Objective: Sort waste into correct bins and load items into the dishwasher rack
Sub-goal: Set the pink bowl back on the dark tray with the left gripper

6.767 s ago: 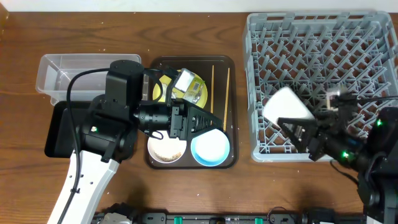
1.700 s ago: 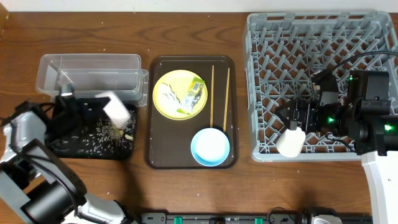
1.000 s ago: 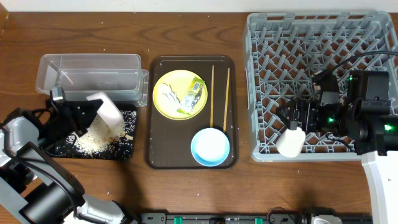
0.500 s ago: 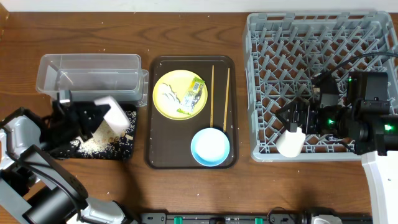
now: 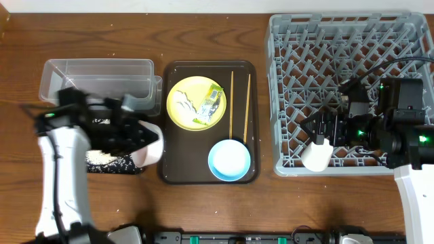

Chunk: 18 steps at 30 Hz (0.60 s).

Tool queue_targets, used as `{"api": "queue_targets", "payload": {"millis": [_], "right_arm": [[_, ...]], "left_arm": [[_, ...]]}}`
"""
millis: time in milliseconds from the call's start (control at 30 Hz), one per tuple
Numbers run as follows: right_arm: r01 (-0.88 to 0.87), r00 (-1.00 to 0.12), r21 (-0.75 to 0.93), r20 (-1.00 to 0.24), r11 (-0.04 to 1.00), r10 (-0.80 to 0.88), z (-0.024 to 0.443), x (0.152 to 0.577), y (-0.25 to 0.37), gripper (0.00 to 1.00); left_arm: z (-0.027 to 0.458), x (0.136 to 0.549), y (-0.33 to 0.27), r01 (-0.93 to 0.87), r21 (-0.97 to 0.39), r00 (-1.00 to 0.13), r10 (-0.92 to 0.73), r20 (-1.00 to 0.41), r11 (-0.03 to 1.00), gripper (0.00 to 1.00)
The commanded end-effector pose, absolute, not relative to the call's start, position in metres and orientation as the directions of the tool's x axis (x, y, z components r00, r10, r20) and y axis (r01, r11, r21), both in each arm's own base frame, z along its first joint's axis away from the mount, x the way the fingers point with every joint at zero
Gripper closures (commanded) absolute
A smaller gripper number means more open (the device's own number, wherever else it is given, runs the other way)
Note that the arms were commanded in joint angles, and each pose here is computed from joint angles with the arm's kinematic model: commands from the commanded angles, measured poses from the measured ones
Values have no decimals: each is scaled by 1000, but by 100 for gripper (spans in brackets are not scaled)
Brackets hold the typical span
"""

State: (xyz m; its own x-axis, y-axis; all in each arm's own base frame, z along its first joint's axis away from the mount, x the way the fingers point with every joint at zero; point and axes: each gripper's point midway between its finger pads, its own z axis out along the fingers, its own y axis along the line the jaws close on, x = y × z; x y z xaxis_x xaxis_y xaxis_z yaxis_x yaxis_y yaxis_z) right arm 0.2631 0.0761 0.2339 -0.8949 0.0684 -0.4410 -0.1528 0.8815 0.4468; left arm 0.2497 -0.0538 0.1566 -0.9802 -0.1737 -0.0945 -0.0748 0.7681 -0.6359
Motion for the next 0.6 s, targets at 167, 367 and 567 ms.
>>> {"api": "queue_targets", "payload": {"millis": [167,367,567], "right_arm": [[-180,-890,436,-454,882,42,237,262,78,7],[-180,-891,435,-452,882,42,236,262,78,7],[-181,-890,435,-454,882,42,237,262,78,6]], "left_arm": [[85,230,-90,-182,-205,-982,-190,-20,962,94],[61,234,-118,-118,-110,-987,-128,-91,987,83],[88,260,-134,-32,-144,-980,-59,-190,989,53]]}}
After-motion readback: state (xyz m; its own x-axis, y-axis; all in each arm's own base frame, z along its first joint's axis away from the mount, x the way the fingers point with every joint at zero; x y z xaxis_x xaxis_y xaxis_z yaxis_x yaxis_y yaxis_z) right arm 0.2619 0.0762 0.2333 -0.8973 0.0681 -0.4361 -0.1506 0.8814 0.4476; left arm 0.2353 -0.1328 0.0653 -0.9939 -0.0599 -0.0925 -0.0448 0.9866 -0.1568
